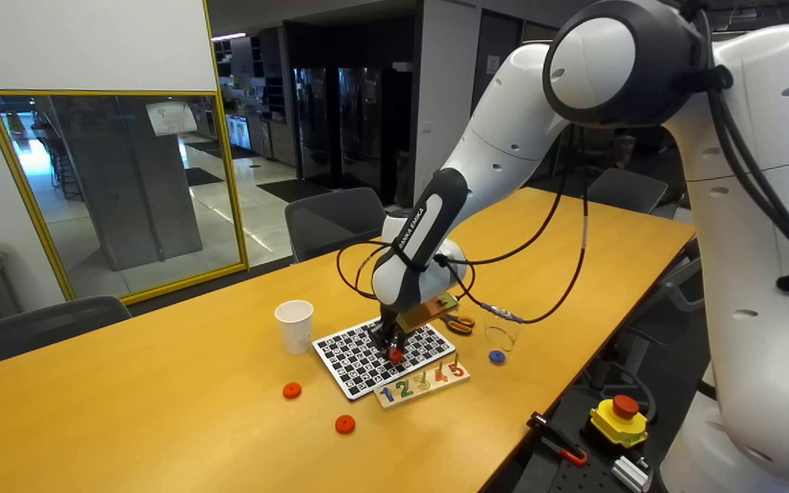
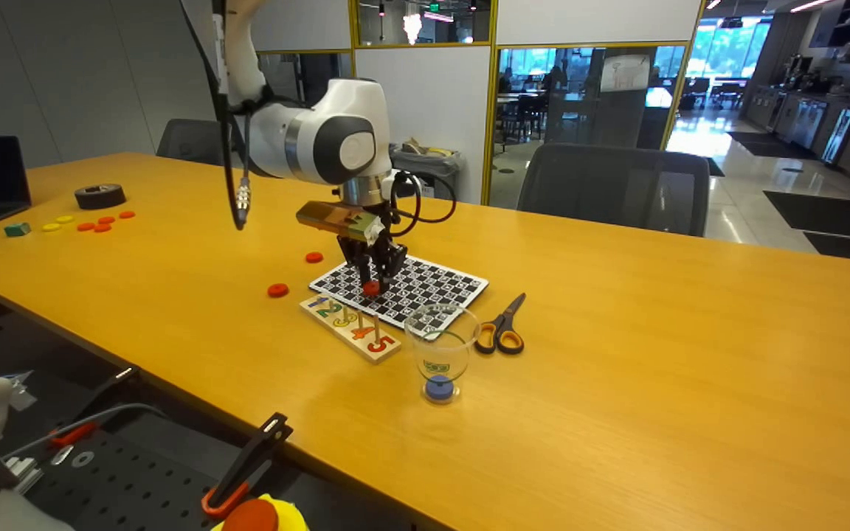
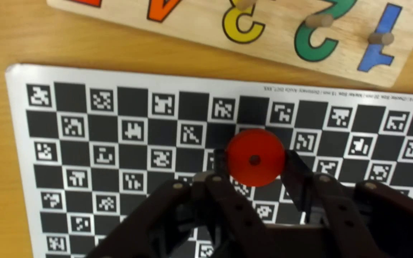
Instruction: Put the blue object in the colourless cup then put the orange objects in the white cup
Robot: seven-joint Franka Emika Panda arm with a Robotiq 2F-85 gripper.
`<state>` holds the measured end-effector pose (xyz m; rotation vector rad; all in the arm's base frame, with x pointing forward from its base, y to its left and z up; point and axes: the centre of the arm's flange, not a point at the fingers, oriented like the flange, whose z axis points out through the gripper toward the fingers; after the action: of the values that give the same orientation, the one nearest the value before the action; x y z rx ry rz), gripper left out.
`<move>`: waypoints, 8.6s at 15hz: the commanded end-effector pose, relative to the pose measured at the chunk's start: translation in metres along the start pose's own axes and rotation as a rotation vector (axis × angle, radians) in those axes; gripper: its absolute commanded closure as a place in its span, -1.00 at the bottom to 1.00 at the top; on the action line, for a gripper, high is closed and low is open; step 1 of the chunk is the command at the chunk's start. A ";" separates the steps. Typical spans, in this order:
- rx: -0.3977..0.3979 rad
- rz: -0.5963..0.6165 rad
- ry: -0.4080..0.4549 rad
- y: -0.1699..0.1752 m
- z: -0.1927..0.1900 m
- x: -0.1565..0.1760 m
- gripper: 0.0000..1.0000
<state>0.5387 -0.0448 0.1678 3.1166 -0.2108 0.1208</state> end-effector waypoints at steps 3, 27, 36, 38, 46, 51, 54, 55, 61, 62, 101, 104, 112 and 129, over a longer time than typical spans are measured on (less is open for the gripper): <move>-0.043 -0.080 0.155 -0.057 -0.069 0.058 0.57; -0.044 -0.142 0.179 -0.145 -0.084 0.170 -0.94; 0.015 -0.275 0.059 -0.170 -0.076 0.089 -1.00; 0.024 -0.300 0.028 -0.180 -0.063 0.070 -1.00; -0.002 -0.331 -0.064 -0.209 0.010 0.045 -1.00; 0.016 -0.331 -0.063 -0.217 0.029 0.052 -1.00; 0.023 -0.329 -0.053 -0.219 0.030 0.058 -1.00; 0.027 -0.327 -0.049 -0.219 0.030 0.061 -1.00; 0.039 -0.324 -0.038 -0.226 0.032 0.073 -1.00; 0.039 -0.324 -0.037 -0.226 0.033 0.074 -1.00; -0.079 -0.094 0.235 -0.151 -0.076 0.167 0.57; -0.078 -0.074 0.236 -0.148 -0.075 0.169 -0.33; -0.117 -0.091 0.227 -0.137 -0.122 0.117 -1.00; -0.013 -0.155 -0.051 -0.130 -0.031 -0.070 -1.00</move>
<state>0.5005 0.0923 0.2096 3.0950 0.0674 0.0085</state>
